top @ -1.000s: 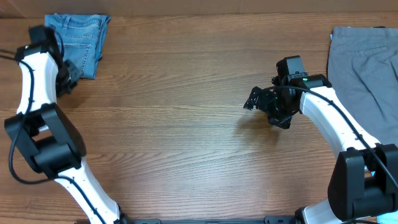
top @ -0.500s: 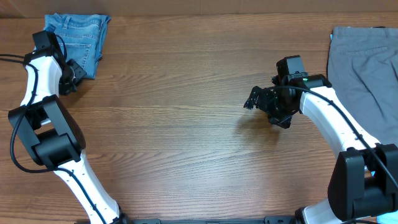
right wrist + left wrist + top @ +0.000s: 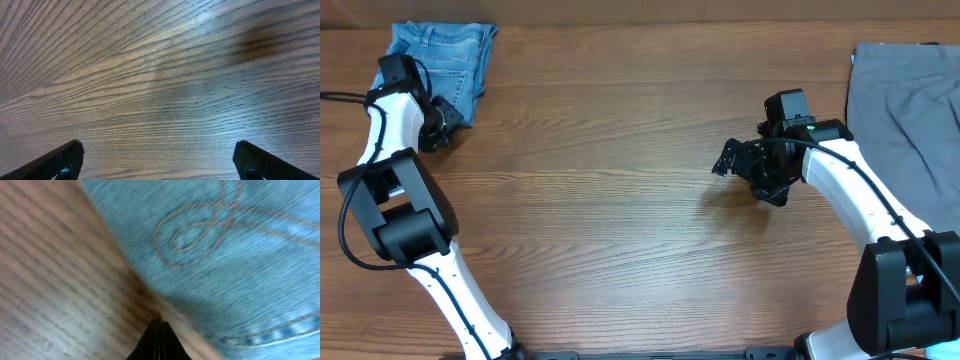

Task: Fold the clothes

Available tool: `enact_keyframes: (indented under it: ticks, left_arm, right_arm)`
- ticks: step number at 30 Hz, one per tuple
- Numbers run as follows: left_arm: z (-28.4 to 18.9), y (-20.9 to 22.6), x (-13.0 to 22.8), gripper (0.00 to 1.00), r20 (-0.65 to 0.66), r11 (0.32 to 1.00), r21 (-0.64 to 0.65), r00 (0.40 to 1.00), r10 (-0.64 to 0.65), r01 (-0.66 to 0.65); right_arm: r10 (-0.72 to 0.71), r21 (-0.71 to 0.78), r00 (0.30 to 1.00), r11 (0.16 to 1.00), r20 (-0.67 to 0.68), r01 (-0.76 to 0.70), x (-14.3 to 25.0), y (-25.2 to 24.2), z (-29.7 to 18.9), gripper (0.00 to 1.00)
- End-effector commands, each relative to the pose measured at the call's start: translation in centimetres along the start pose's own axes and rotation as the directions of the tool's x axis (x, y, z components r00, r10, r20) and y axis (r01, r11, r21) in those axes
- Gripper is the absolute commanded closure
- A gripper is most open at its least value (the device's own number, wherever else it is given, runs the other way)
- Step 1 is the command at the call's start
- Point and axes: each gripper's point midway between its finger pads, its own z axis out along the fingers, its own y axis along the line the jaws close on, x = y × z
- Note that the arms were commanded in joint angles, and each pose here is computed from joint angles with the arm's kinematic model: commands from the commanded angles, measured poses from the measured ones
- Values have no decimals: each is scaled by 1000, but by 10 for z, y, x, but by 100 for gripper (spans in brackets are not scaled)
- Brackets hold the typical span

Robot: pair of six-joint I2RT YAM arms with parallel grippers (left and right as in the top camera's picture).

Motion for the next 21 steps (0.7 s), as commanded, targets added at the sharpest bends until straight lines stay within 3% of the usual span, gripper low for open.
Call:
enact_keyframes:
  ticks: [1, 21]
  left_arm:
    - [5, -9, 3, 96, -12, 999, 31, 999, -41, 42]
    - [36, -42, 23, 95, -26, 998, 64, 1000, 8, -6]
  right_arm:
    - [1, 9, 1000, 1000, 2, -1, 0, -2, 0, 0]
    - [12, 28, 1000, 1000, -26, -11, 8, -6, 0, 0]
